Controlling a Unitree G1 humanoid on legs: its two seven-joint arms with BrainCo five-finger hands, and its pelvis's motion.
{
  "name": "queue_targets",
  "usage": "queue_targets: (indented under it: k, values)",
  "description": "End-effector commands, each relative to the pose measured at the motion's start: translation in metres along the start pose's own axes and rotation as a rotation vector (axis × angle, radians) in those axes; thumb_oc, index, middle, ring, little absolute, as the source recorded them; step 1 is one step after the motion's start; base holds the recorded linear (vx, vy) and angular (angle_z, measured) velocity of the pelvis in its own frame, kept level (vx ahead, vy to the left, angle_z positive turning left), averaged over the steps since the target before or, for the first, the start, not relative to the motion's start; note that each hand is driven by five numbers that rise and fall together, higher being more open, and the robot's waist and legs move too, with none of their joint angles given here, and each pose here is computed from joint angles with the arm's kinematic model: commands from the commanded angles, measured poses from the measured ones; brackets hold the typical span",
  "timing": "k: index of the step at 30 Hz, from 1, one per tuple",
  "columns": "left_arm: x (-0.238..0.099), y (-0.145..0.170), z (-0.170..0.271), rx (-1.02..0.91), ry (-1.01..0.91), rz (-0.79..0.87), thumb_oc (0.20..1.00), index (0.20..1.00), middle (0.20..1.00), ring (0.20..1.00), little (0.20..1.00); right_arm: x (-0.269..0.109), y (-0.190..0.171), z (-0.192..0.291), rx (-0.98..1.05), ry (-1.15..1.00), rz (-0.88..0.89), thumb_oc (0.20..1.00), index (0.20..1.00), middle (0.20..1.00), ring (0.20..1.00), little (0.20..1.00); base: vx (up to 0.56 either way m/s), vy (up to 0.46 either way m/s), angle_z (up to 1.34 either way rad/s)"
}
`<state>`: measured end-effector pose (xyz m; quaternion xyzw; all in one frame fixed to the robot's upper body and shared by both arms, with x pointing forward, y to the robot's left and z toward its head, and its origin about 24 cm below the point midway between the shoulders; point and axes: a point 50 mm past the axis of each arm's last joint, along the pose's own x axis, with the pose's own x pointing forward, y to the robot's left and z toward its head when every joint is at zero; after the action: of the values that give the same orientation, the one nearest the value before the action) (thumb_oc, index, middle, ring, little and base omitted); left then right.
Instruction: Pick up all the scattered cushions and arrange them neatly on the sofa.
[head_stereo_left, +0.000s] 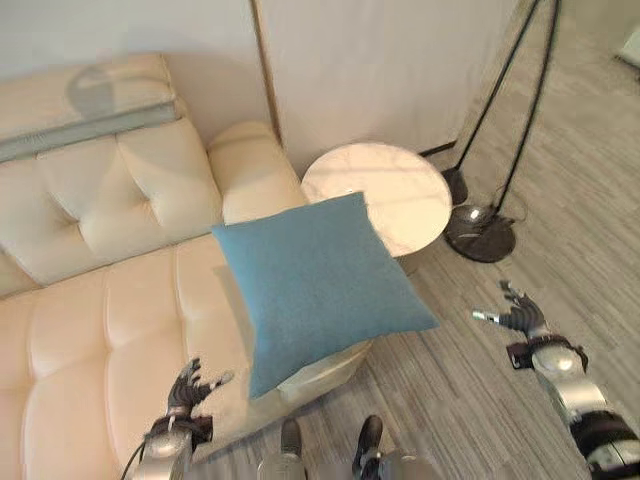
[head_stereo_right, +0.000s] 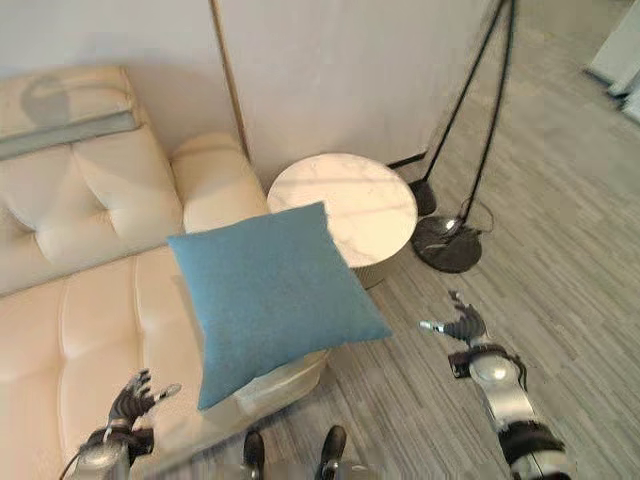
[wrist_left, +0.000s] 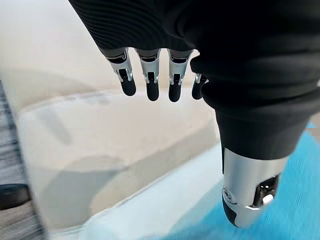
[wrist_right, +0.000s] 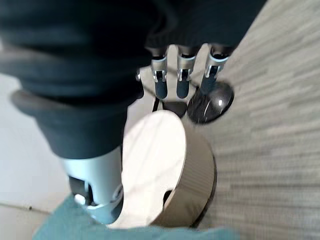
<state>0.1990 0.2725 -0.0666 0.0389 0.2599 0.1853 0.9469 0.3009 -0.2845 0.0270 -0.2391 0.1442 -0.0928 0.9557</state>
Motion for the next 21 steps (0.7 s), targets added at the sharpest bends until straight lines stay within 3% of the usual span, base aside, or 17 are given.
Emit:
queue_targets:
  k: [1, 4, 5, 6, 7, 9, 10, 11, 12, 13, 14, 15, 16, 21]
  values:
    - [0.008, -0.007, 0.046, -0.112, -0.193, 0.009, 1.0, 1.0, 1.0, 1.0, 1.0, 0.011, -0.003, 0.027, 0.011, -0.073, -0.037, 1.0, 1.0, 1.0, 1.0, 1.0, -0.09, -0.03, 0.2]
    - [0.015, -0.046, 0.085, -0.199, -0.299, -0.072, 1.0, 1.0, 1.0, 1.0, 1.0, 0.033, 0.008, 0.073, 0.025, -0.131, -0.046, 1.0, 1.0, 1.0, 1.0, 1.0, -0.06, -0.012, 0.1]
    - [0.015, -0.046, 0.085, -0.2, -0.301, -0.071, 1.0, 1.0, 1.0, 1.0, 1.0, 0.034, 0.008, 0.074, 0.025, -0.133, -0.046, 1.0, 1.0, 1.0, 1.0, 1.0, -0.12, -0.002, 0.17]
    - [0.018, -0.069, 0.107, -0.221, -0.341, -0.12, 1.0, 1.0, 1.0, 1.0, 1.0, 0.04, 0.023, 0.096, 0.038, -0.16, -0.02, 1.0, 1.0, 1.0, 1.0, 1.0, -0.04, -0.004, 0.14]
    - [0.019, -0.069, 0.108, -0.222, -0.343, -0.119, 1.0, 1.0, 1.0, 1.0, 1.0, 0.041, 0.023, 0.097, 0.038, -0.161, -0.021, 1.0, 1.0, 1.0, 1.0, 1.0, -0.07, -0.009, 0.11]
    - [0.02, -0.097, 0.134, -0.223, -0.39, -0.171, 1.0, 1.0, 1.0, 1.0, 1.0, 0.043, 0.046, 0.119, 0.056, -0.197, 0.028, 1.0, 1.0, 1.0, 1.0, 1.0, -0.07, -0.01, 0.07]
    - [0.018, -0.129, 0.159, -0.236, -0.424, -0.231, 1.0, 1.0, 1.0, 1.0, 1.0, 0.039, 0.076, 0.135, 0.103, -0.228, 0.107, 1.0, 1.0, 1.0, 1.0, 1.0, -0.07, -0.007, 0.07]
    - [0.018, -0.129, 0.16, -0.237, -0.425, -0.232, 1.0, 1.0, 1.0, 1.0, 1.0, 0.039, 0.076, 0.135, 0.103, -0.229, 0.106, 1.0, 1.0, 1.0, 1.0, 1.0, -0.08, 0.009, 0.14]
    - [0.012, -0.147, 0.172, -0.267, -0.446, -0.269, 1.0, 1.0, 1.0, 1.0, 1.0, 0.03, 0.101, 0.141, 0.143, -0.254, 0.177, 1.0, 1.0, 1.0, 1.0, 1.0, -0.02, 0.012, 0.16]
    - [0.012, -0.147, 0.172, -0.267, -0.446, -0.269, 1.0, 1.0, 1.0, 1.0, 1.0, 0.03, 0.101, 0.14, 0.143, -0.254, 0.177, 0.583, 0.583, 0.583, 0.583, 0.583, -0.12, 0.063, 0.2]
    - [0.005, -0.159, 0.181, -0.334, -0.46, -0.302, 0.545, 0.545, 0.545, 0.545, 0.545, 0.018, 0.124, 0.135, 0.207, -0.262, 0.253, 0.2, 0.2, 0.2, 0.2, 0.2, -0.02, 0.028, 0.13]
    - [0.005, -0.159, 0.18, -0.334, -0.458, -0.301, 0.2, 0.2, 0.2, 0.2, 0.2, 0.018, 0.124, 0.135, 0.206, -0.261, 0.255, 0.2, 0.2, 0.2, 0.2, 0.2, -0.11, 0.098, 0.12]
    - [-0.001, -0.161, 0.178, -0.378, -0.458, -0.318, 0.2, 0.2, 0.2, 0.2, 0.2, 0.004, 0.141, 0.131, 0.258, -0.287, 0.321, 0.2, 0.2, 0.2, 0.2, 0.2, -0.02, 0.048, 0.06]
    - [-0.008, -0.152, 0.172, -0.377, -0.492, -0.335, 0.2, 0.2, 0.2, 0.2, 0.2, -0.024, 0.158, 0.109, 0.33, -0.311, 0.432, 0.2, 0.2, 0.2, 0.2, 0.2, -0.01, 0.081, 0.0]
